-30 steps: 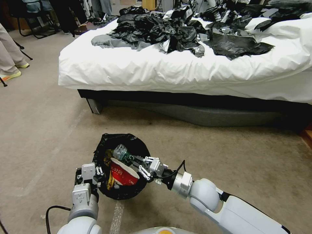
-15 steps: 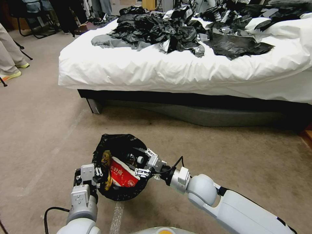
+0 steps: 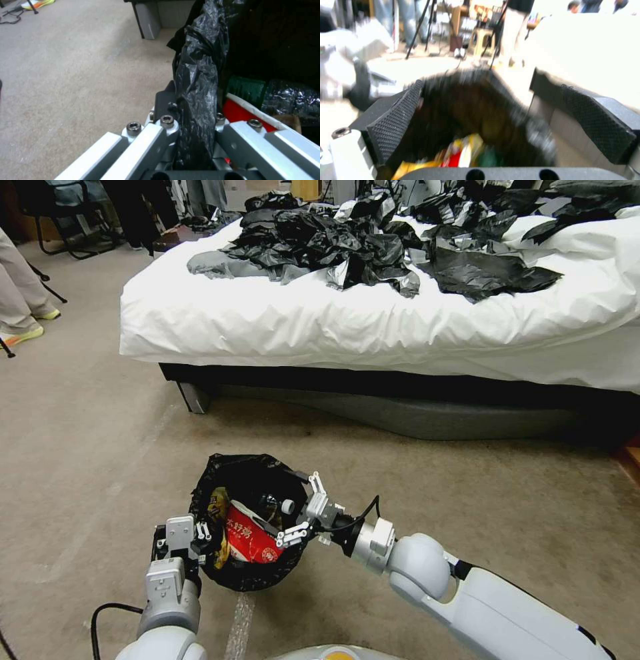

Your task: Pick up the trash bin, then pick up the garbage from the floor and place it into the trash bin.

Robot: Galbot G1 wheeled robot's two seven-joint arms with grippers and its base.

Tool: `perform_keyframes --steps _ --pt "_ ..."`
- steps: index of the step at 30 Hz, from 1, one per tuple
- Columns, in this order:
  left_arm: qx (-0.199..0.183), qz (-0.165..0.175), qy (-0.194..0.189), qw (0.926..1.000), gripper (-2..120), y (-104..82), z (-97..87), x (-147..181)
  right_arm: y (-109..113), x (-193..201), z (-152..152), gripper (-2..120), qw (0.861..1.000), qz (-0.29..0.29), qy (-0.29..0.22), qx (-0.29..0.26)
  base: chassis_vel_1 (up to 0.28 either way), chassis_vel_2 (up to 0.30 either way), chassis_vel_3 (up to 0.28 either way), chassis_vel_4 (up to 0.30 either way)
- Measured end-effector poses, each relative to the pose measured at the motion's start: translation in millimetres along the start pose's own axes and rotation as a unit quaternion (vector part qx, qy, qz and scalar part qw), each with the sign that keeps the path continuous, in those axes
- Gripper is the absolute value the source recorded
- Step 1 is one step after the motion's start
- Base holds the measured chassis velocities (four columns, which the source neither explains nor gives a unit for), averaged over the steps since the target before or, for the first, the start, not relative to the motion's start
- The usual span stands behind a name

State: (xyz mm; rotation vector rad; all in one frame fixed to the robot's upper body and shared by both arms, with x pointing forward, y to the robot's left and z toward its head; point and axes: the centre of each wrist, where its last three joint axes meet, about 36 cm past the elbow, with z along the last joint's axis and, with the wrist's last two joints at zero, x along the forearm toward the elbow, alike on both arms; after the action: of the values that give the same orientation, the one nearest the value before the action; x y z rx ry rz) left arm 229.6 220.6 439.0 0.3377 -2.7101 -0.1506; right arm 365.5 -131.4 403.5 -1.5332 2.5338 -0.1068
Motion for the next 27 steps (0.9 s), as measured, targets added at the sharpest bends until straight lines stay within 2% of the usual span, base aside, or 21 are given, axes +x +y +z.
perform_keyframes --steps 2,6,7,10,11,14,15,18,22,27 --pt "-0.001 0.000 0.001 1.0000 1 0.1 0.8 -0.6 -1.0 1.2 -9.6 100 1.000 0.007 -0.011 0.003 0.000 0.000 0.000 0.000" --pt "-0.007 0.000 0.004 1.0000 1 1.9 3.2 -4.0 -3.4 22.1 -59.3 100 0.995 0.078 -0.056 0.026 0.000 0.000 0.000 0.000" --pt "-0.007 0.000 0.004 1.0000 1 1.9 3.2 -4.0 -3.4 22.1 -59.3 100 0.995 0.078 -0.056 0.026 0.000 0.000 0.000 0.000" --pt "-0.008 -0.001 0.005 1.0000 1 3.8 3.5 -6.7 -4.6 45.9 -68.7 100 0.986 0.148 -0.051 0.052 0.000 0.000 0.000 0.000" --pt "-0.008 -0.001 0.005 1.0000 1 3.8 3.5 -6.7 -4.6 45.9 -68.7 100 0.986 0.148 -0.051 0.052 0.000 0.000 0.000 0.000" --pt "-0.008 -0.002 0.006 0.9999 1 5.8 4.9 -9.5 11.4 71.7 -55.7 100 0.973 0.226 -0.024 0.038 0.000 0.000 0.000 0.000" --pt "-0.008 -0.002 0.006 0.9999 1 5.8 4.9 -9.5 11.4 71.7 -55.7 100 0.973 0.226 -0.024 0.038 0.000 0.000 0.000 0.000" --pt "-0.009 -0.001 0.007 0.9999 1 6.3 5.7 -10.3 26.2 85.2 -41.8 100 0.961 0.274 -0.011 0.033 0.000 0.000 0.000 0.000" --pt "-0.007 0.002 0.009 0.9999 1 6.3 5.8 -10.1 39.1 87.6 -32.0 100 0.952 0.305 -0.007 0.020 0.000 0.000 0.000 0.000" --pt "-0.007 0.003 0.008 0.9999 1 7.3 4.1 -8.0 44.3 86.1 -24.2 100 0.949 0.316 -0.005 0.014 0.000 0.000 0.000 0.000"
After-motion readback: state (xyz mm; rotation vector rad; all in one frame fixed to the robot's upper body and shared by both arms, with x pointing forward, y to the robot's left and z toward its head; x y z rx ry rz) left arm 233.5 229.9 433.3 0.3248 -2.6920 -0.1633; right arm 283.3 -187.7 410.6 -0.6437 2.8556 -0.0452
